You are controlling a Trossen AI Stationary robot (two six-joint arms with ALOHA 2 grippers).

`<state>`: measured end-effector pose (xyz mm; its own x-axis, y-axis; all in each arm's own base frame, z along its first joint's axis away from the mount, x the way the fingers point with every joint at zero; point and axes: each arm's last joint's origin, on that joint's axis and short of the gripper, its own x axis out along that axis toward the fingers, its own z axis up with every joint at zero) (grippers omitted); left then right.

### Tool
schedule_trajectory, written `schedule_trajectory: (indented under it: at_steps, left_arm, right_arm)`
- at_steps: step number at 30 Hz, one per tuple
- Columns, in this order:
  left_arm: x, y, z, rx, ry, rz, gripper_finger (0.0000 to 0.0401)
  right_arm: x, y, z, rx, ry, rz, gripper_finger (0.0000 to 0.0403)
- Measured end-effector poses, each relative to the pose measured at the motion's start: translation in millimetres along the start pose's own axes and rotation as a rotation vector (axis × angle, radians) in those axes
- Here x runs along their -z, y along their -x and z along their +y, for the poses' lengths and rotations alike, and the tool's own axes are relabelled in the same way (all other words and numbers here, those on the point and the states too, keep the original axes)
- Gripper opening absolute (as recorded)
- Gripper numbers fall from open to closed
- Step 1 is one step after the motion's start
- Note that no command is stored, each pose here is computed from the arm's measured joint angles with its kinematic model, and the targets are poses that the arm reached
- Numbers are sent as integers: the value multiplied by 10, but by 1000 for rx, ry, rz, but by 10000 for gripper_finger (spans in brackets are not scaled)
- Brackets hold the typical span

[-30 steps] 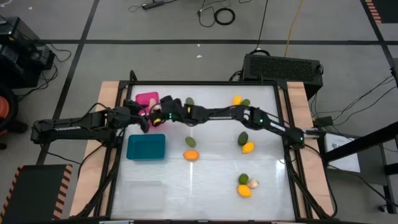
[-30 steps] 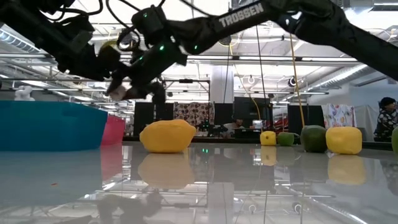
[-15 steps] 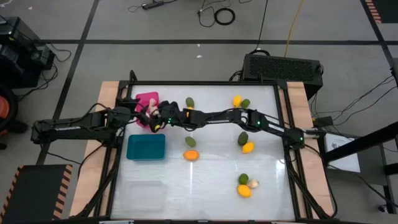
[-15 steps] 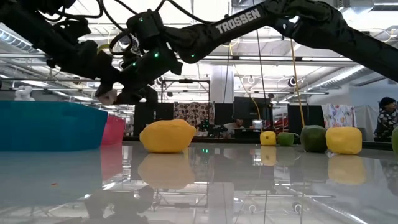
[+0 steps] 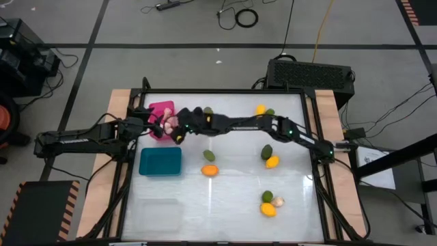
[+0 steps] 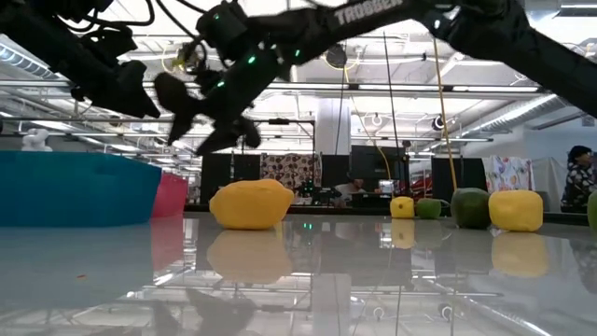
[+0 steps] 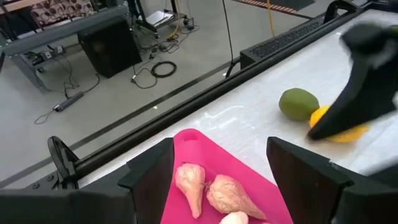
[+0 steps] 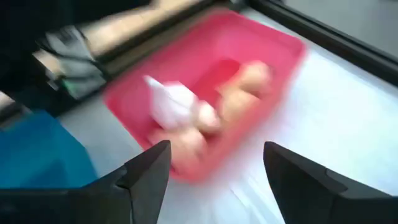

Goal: Sort produce into baskets
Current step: Put the white garlic into the pink bin

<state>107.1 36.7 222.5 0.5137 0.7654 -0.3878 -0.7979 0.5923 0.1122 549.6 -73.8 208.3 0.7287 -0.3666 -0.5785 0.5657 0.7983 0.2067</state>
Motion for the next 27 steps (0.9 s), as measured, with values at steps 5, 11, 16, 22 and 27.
schedule_trajectory:
  at_steps: [5, 11, 16, 22, 27]
  left_arm:
    - [3, -1, -6, 18, -2, 7, 263]
    - [3, 1, -38, 122, -19, 27, 263]
    - [-70, 6, -70, 185, -24, -31, 263]
    - [-139, 20, -139, 370, 6, -67, 263]
    - [-222, 35, -191, 498, 36, -127, 263]
  right_arm:
    - [-139, 514, -87, 93, 64, 190, 241]
    - [-254, 1324, -102, 181, 49, 371, 235]
    - [-183, 1888, 50, 219, 2, 460, 235]
    - [279, 2449, 504, 272, 18, 592, 235]
    - [758, 2869, 988, 205, 39, 605, 235]
